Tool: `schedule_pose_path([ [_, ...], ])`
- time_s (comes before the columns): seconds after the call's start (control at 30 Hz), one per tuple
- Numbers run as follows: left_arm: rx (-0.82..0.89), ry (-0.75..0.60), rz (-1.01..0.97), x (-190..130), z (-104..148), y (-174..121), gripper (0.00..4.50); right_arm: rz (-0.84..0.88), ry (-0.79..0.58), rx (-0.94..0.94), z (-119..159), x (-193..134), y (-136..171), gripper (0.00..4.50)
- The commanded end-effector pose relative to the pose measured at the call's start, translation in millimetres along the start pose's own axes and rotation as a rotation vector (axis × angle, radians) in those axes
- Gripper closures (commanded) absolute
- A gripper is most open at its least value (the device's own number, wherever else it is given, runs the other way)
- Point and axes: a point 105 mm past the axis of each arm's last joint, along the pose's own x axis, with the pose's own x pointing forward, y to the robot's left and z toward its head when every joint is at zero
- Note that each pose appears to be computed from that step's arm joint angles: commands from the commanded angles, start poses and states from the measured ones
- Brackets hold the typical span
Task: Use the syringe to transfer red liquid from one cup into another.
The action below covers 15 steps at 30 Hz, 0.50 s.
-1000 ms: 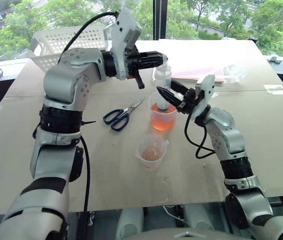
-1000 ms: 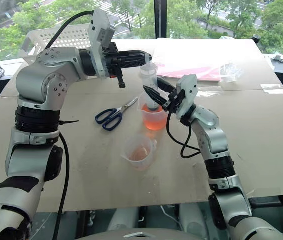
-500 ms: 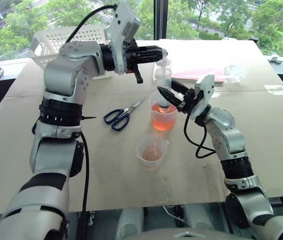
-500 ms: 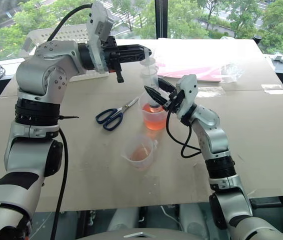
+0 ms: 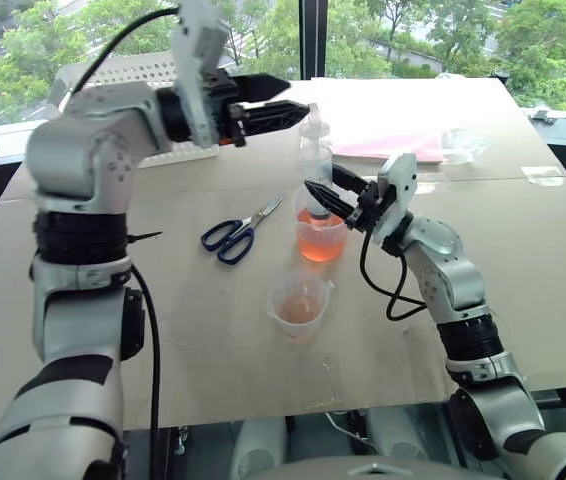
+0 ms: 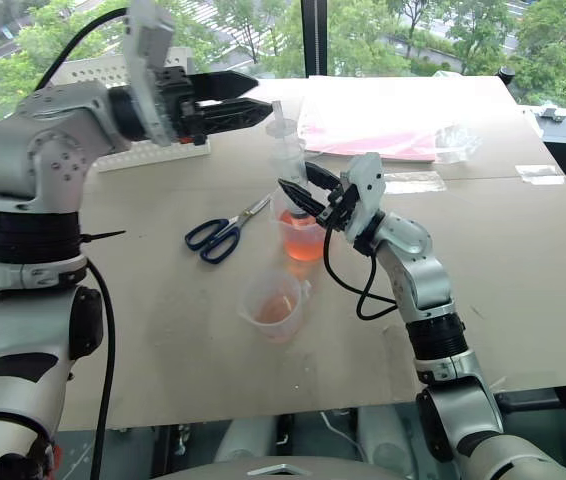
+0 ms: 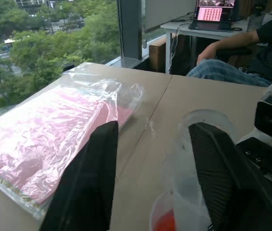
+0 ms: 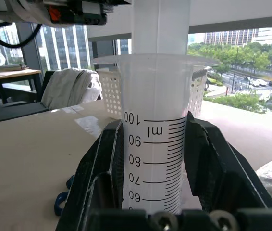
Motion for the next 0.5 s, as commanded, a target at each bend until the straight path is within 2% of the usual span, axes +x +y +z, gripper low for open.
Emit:
schedule_pose_path([
  [0.03, -0.020, 0.014, -0.020, -32.9, 10.0, -25.8, 0.61, 0.011, -0.039, -0.015, 12.3, 2.9, 3.3, 3.16],
  [0.17, -0.039, 0.027, 0.005, -43.1, 1.9, -37.5, 0.61, 0.005, -0.075, -0.018, 20.0, 4.7, 0.3, 3.16],
  [0.4, -0.037, 0.001, 0.099, -56.2, -9.6, -42.5, 0.61, -0.009, -0.205, -0.037, 55.9, 6.4, -8.1, 3.16],
  [0.5, -0.043, -0.014, 0.142, -63.5, -14.2, -42.6, 0.61, -0.020, -0.218, -0.027, 60.0, 5.6, -11.8, 3.16],
])
